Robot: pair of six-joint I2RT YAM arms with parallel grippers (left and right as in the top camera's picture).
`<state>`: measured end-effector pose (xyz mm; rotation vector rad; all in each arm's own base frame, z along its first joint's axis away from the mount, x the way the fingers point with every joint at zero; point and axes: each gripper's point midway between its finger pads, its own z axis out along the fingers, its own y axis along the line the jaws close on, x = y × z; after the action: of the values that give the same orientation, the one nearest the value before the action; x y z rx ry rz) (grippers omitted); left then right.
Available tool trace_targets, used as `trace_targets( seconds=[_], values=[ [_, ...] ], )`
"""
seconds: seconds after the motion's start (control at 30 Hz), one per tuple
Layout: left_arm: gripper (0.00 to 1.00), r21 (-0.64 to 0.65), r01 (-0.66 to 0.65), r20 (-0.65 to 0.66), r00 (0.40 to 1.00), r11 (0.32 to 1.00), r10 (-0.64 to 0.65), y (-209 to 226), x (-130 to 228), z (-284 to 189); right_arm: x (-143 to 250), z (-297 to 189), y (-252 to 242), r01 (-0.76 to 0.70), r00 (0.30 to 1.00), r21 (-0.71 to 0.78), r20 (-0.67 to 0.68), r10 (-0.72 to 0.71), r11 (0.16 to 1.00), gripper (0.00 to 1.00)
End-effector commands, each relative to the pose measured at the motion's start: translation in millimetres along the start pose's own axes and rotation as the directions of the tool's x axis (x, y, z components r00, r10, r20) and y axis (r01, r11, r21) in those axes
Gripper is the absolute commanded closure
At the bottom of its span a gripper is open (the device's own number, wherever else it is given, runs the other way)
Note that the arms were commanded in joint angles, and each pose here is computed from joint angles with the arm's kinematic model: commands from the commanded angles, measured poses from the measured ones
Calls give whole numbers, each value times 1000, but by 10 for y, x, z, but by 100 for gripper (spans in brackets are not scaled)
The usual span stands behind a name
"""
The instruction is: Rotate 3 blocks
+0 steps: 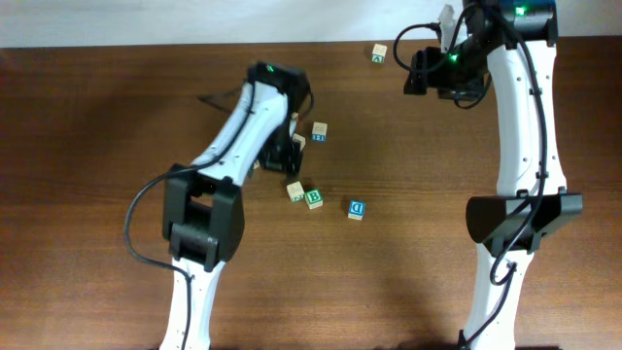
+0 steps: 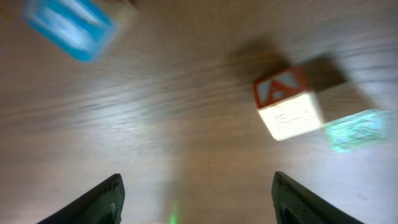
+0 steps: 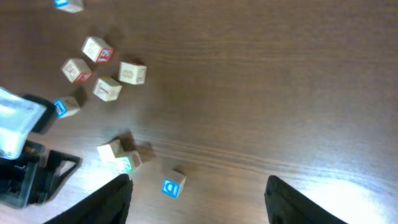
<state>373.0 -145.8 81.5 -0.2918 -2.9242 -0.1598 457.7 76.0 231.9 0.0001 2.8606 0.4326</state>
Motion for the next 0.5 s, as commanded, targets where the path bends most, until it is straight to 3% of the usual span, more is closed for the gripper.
trace_targets(
  seconds=[0.0,0.13,0.23,0.33,0.4,0.47],
  values=[
    [26,70,47,359,931,996,-69,289,-18,-1296,87,-475,458,87,993,-122,93,-76,989,35],
    [28,142,97,562,812,985,-161,566,488,-2169,365,-1250,840,200,953,-130,257,-161,971,35],
    [32,203,49,596,787,978,-163,401,707,-2364,680,-1542,886,203,939,-50,293,-180,978,34],
    [26,117,112,539,827,987,-158,334,734,-2096,1009,-1324,832,187,969,-42,170,-177,981,34],
    [26,0,237,446,869,972,-212,396,730,-1634,1251,-859,654,123,992,-22,-21,-124,992,34],
    [28,-7,241,410,886,970,-217,347,637,-1364,1381,-501,559,99,987,-13,-126,-100,995,34]
  ],
)
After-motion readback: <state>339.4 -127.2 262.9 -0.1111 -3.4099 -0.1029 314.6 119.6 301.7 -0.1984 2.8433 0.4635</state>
